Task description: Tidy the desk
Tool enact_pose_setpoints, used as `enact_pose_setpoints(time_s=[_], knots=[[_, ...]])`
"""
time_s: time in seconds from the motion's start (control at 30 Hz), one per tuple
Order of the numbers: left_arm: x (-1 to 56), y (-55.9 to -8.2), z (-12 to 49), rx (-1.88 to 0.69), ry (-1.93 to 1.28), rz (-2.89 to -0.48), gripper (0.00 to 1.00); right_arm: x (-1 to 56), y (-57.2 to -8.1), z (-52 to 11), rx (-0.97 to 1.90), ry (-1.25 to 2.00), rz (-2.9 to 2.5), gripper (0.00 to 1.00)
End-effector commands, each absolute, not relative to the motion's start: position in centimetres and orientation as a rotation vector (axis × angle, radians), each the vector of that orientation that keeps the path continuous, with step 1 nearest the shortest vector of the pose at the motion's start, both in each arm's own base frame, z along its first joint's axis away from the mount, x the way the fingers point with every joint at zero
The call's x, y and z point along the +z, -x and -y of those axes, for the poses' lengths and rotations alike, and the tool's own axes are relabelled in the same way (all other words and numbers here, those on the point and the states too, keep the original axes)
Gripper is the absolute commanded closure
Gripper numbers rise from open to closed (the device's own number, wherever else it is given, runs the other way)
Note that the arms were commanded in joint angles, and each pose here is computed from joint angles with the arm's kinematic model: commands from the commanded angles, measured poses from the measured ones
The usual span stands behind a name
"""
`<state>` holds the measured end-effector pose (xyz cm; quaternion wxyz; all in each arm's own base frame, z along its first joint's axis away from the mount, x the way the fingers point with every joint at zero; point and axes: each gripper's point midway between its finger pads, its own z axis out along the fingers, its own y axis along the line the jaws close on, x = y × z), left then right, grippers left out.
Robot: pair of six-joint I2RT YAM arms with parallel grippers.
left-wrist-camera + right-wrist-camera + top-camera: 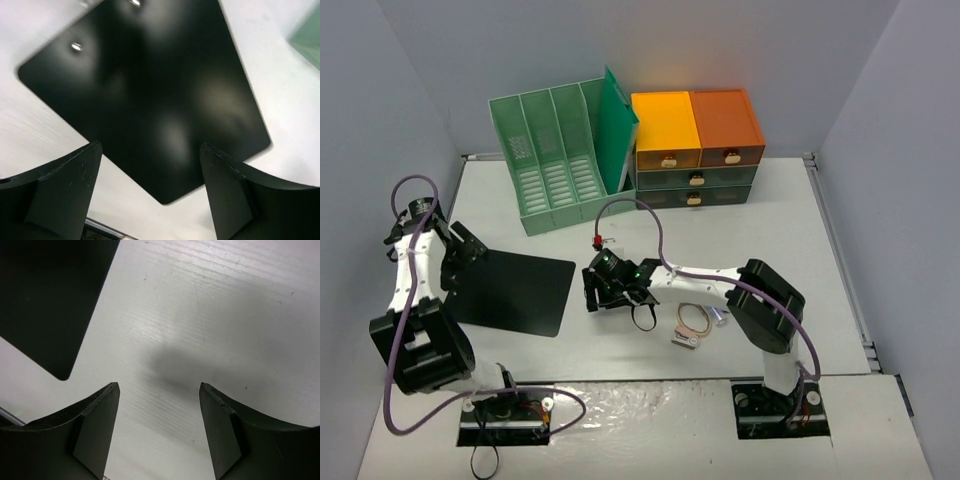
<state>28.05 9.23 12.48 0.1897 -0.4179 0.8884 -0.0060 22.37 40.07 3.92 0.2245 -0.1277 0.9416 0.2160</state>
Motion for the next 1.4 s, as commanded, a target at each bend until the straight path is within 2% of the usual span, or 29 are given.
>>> enact_pose_setpoints(time_s=[0.0,0.17,0.63,0.83,1.13,1.37], knots=[[11.5,-26.9,-13.5,0.34,1.258,-2.513,0.24,10.2,-22.4,-40.8,0.712,0.418,-2.478,0.38],[9.4,-27.2,-16.0,0.492,1.303,-2.544,0.24,12.9,-22.3,-39.9,0.738,0.437,-2.411,0.37],[8.4,-30.9,-19.3,0.527,1.287,-2.498,0.23,15.5,-21.6,-37.6,0.751,0.468,-2.337,0.35],[8.1,-31.7,-21.2,0.635,1.229,-2.524,0.22,17.2,-21.3,-38.2,0.824,0.514,-2.268,0.34],[5.4,-34.6,-21.5,0.545,1.21,-2.499,0.22,17.2,-20.9,-38.3,0.849,0.555,-2.255,0.34],[6.1,-34.5,-23.1,0.666,1.239,-2.425,0.22,16.2,-20.7,-38.2,0.844,0.567,-2.272,0.33]])
